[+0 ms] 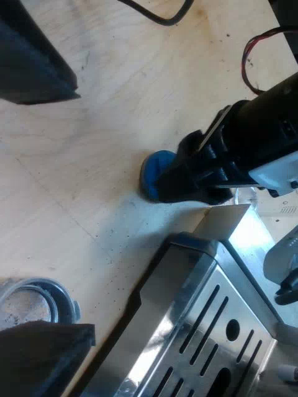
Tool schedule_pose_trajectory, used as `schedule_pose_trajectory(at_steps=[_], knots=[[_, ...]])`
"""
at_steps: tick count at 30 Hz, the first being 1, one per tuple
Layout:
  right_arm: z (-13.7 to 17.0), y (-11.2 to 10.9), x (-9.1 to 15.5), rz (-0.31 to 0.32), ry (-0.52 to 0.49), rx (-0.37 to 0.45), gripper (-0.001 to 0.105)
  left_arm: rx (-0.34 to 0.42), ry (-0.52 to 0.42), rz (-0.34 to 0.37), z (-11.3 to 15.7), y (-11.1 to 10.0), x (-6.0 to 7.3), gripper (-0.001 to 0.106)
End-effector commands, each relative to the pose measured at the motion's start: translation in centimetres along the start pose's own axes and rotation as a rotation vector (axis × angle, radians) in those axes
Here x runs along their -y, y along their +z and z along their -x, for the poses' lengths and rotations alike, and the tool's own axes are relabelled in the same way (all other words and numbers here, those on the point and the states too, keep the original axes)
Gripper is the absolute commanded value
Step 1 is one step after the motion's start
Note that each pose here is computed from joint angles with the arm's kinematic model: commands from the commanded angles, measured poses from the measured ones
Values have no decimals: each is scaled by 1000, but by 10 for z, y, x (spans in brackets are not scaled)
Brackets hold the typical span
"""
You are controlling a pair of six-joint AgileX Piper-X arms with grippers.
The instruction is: Grind coffee beans and then tamp
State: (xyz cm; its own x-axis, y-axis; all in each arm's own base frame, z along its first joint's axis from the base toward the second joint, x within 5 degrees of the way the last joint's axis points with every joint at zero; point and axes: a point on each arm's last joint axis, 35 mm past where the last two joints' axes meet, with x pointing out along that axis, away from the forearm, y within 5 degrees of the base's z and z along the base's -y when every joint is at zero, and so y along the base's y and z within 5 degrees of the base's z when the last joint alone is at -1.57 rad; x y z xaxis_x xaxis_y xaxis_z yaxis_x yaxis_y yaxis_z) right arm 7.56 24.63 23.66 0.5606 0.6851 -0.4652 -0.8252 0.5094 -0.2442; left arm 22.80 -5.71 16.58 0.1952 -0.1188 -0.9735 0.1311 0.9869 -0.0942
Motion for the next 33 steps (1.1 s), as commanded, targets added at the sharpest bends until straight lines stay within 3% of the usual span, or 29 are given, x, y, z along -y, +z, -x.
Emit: schedule_pose_trajectory(at_steps=[1,2,6,14,19,22,26,27,33], knots=[[-1,0,1,-5,-3,2,72,-20,25,7,1,-1,0,10],[-1,0,1,-5,-3,2,72,-26,25,2,1,-2,0,0],[-1,0,1,-5,-3,2,72,-32,26,-1,2,-3,0,0],[-1,0,1,-5,4,3,72,137,7,-39,49,-10,2,0],[-1,0,1,-2,-3,-5,72,293,-16,-42,88,-23,4,0],[1,1,2,-5,-4,2,72,373,-86,-59,109,-34,6,0],[6,4,6,-14,-46,19,72,389,-124,-68,115,-39,7,0],[9,6,8,-20,-70,31,72,422,-162,-77,131,-55,7,0],[22,3,20,-33,-173,44,72,452,-176,-96,141,-68,9,0]])
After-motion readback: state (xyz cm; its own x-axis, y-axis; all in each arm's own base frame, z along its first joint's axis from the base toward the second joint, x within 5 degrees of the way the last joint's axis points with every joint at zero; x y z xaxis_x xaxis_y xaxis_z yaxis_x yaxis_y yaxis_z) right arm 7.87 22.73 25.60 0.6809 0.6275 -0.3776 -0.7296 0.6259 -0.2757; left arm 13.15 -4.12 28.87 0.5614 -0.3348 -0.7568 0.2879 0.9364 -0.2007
